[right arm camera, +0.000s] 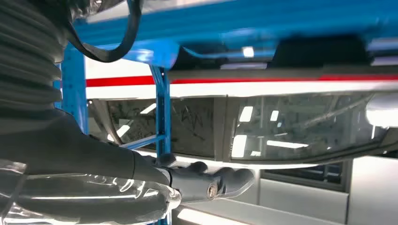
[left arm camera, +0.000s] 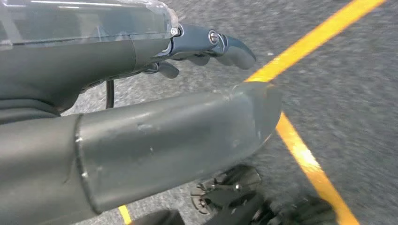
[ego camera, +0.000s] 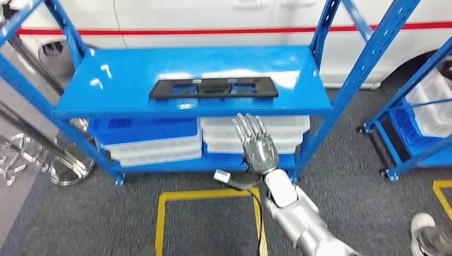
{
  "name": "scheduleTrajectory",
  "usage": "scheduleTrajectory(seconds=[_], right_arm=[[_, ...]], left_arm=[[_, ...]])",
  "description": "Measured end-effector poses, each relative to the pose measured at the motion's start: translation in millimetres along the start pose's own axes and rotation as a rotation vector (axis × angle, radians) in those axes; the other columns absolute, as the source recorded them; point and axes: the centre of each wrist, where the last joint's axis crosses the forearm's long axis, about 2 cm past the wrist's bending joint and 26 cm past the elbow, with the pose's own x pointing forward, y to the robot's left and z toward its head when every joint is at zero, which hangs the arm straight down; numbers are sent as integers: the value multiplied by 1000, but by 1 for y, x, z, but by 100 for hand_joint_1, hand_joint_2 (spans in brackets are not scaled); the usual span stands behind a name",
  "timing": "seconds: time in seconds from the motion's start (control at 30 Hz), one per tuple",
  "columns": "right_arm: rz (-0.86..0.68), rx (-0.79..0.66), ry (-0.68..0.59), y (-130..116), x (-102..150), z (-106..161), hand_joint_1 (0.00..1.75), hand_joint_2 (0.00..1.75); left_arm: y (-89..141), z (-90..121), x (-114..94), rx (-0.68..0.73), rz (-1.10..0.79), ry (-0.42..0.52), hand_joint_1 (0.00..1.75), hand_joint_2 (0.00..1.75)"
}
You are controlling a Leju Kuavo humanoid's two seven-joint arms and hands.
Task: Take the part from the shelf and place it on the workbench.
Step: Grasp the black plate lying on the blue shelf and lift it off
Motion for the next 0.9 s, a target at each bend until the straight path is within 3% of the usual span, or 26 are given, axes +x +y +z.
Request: scheduleTrajectory(seconds=[0.9], right_arm=[[-28,18,-19,3,13,7,0,175]], left_arm=[[-2,0,0,7,7,0,0,0]])
